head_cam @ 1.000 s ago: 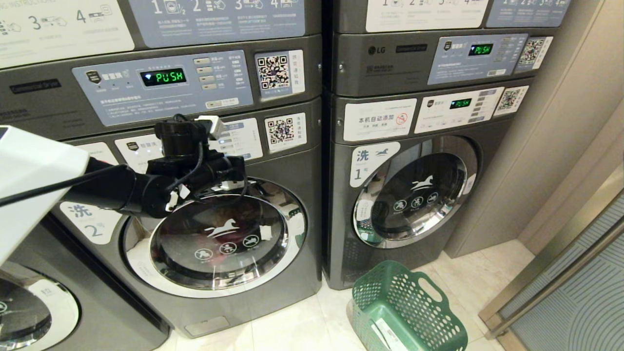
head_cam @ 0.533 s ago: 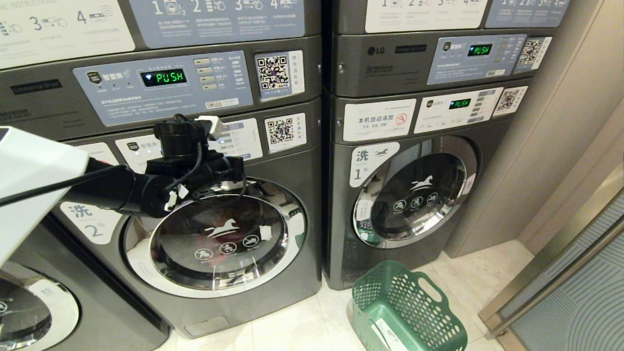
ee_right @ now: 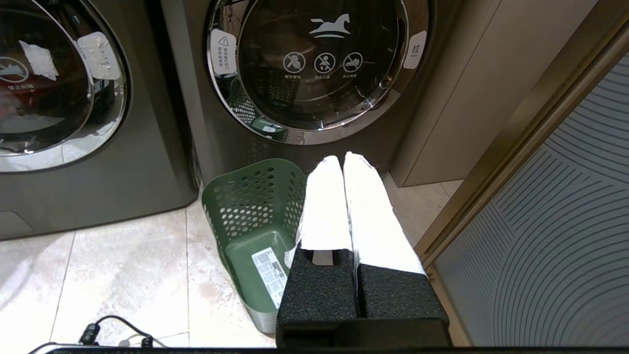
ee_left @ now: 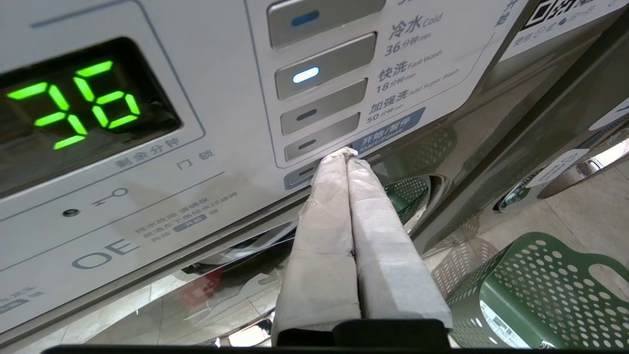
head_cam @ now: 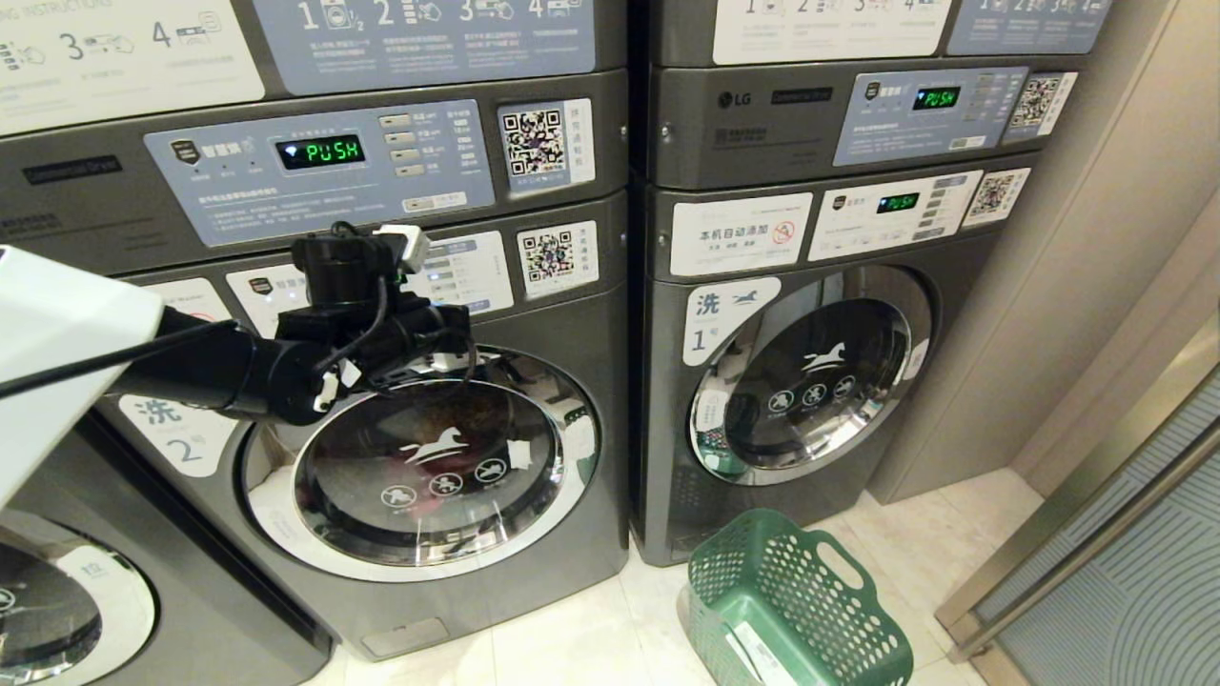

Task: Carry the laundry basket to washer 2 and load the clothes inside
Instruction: Press the washing machine switch

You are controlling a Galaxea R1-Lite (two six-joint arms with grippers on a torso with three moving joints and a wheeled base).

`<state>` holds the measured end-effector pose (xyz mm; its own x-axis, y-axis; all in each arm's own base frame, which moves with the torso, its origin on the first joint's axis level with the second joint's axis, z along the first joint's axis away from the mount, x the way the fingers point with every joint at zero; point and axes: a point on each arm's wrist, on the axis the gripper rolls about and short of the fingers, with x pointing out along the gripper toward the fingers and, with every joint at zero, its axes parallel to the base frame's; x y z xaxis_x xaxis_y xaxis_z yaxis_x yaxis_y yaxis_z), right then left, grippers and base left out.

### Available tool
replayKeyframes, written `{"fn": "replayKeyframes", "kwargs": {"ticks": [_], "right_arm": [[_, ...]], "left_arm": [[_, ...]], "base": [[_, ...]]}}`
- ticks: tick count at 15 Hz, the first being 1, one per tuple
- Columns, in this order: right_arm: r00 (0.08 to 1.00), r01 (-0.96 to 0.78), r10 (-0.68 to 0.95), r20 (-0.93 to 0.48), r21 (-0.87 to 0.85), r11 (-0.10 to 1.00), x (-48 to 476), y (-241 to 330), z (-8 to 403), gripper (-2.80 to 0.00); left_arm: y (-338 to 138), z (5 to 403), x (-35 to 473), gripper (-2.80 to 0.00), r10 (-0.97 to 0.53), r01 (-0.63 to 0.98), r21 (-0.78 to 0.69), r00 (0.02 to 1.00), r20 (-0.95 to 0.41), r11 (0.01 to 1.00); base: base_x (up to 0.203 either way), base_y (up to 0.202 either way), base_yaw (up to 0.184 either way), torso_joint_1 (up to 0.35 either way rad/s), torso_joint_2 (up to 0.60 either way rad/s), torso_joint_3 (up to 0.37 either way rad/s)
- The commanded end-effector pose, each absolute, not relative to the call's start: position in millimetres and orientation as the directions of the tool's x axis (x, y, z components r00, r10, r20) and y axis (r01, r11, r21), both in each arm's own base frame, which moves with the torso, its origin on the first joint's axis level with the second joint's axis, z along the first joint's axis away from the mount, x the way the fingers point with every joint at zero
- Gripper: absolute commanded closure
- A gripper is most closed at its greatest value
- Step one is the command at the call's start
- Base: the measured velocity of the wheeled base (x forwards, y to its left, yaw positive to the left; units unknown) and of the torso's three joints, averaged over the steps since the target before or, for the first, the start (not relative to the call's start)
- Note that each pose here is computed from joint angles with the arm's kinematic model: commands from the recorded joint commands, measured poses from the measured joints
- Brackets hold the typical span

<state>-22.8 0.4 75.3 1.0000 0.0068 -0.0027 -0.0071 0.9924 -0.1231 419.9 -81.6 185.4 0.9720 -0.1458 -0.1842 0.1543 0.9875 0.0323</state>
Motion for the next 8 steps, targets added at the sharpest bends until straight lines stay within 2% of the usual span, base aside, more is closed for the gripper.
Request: {"fn": "replayKeyframes", "kwargs": {"ticks": [1, 8], "right_arm": [[1.000, -0.008, 0.008, -0.005, -0.124, 0.992, -22.7, 0.4, 75.2, 0.00], [1.000, -0.008, 0.008, -0.005, -0.124, 0.992, -22.7, 0.4, 75.2, 0.00]], "left_arm": [[-79.6, 186.6, 418.8, 0.00, -0.139, 0.147, 0.033, 0.974, -0.180, 0.989], [-80.3, 181.3, 419.1, 0.00, -0.140, 0.150, 0.035, 0.971, -0.195, 0.988]], "base": [[0.000, 0.000, 0.000, 0.000, 0.00, 0.000], [0.000, 0.000, 0.000, 0.000, 0.00, 0.000]]}}
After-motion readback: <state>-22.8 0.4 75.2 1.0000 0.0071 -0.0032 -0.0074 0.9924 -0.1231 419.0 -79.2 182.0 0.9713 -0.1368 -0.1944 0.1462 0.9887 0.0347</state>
